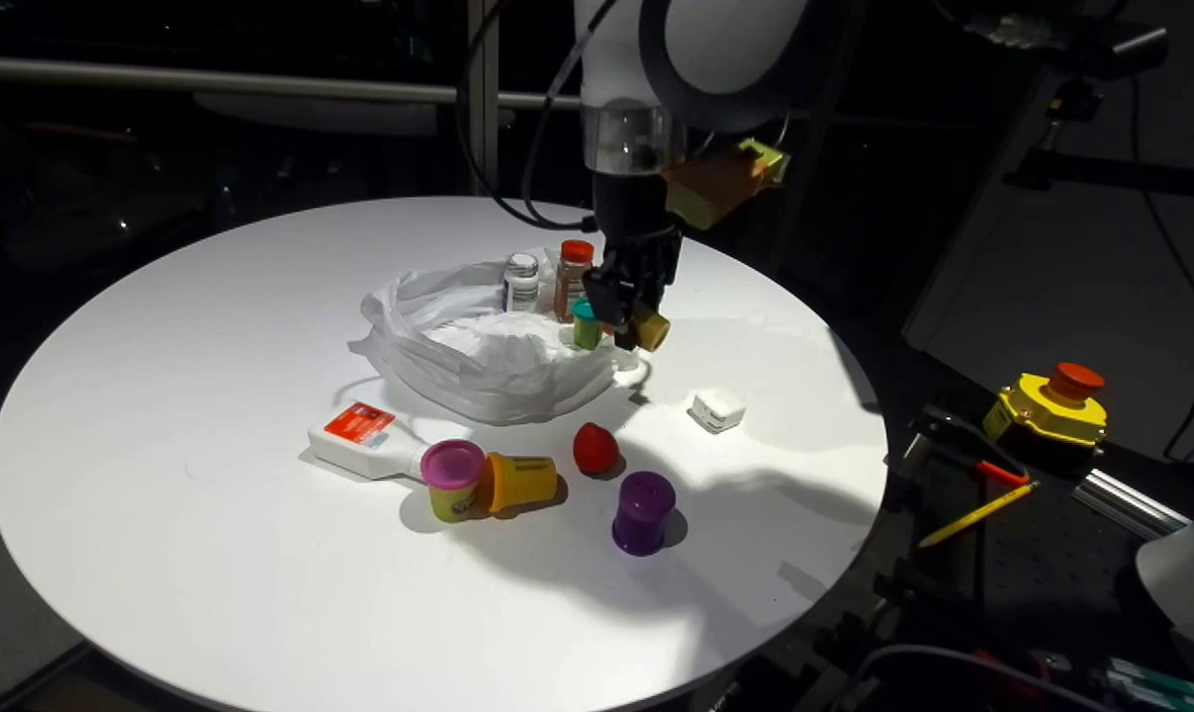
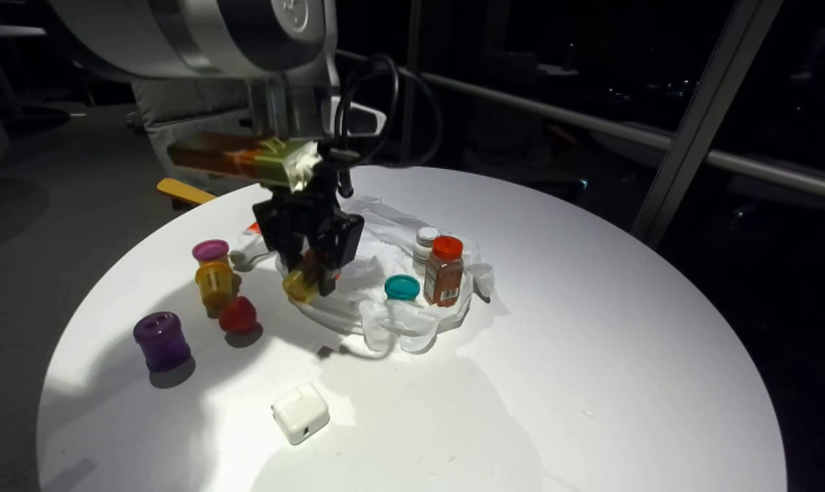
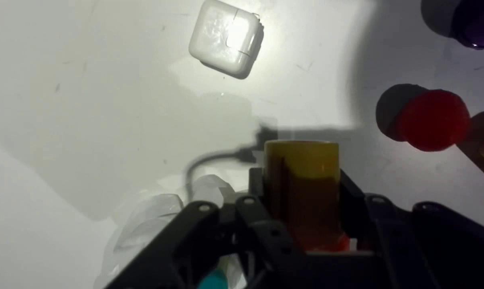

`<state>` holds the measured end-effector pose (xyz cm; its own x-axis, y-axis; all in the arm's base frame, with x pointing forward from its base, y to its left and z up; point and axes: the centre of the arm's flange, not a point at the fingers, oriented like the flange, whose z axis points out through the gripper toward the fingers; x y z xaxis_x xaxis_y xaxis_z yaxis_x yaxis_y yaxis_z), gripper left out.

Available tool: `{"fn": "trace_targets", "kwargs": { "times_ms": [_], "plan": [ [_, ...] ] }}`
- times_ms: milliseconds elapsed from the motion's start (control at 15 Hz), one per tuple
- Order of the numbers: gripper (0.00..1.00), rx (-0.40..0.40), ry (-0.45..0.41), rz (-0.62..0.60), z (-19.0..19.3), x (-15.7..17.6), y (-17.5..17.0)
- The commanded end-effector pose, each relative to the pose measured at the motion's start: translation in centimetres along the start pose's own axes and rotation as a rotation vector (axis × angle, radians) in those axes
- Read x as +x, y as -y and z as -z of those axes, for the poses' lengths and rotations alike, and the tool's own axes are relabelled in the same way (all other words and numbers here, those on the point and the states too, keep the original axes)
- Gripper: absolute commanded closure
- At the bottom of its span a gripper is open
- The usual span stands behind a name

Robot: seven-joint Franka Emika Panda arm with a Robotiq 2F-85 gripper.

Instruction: Put all the objects on the table into the plastic bag.

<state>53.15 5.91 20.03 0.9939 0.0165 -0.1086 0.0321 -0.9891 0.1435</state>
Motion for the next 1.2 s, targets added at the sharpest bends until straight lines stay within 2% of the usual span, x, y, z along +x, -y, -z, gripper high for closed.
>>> {"fn": "trace_targets", "kwargs": {
  "times_ms": [0,200,600,933,1133],
  "plan": [
    [0.81,-0.015,0.009,0.022,4.5,4.4,1.0],
    [0.81,-0.03,0.004,0.011,4.4,9.7,1.6],
    [0.81,0.015,-0.015,-0.066,2.1,18.4,0.7],
    [0.81,0.105,0.028,-0.124,1.8,21.9,0.7],
    [0.81,0.11,0.044,-0.131,1.0,23.1,1.4]
  ]
}}
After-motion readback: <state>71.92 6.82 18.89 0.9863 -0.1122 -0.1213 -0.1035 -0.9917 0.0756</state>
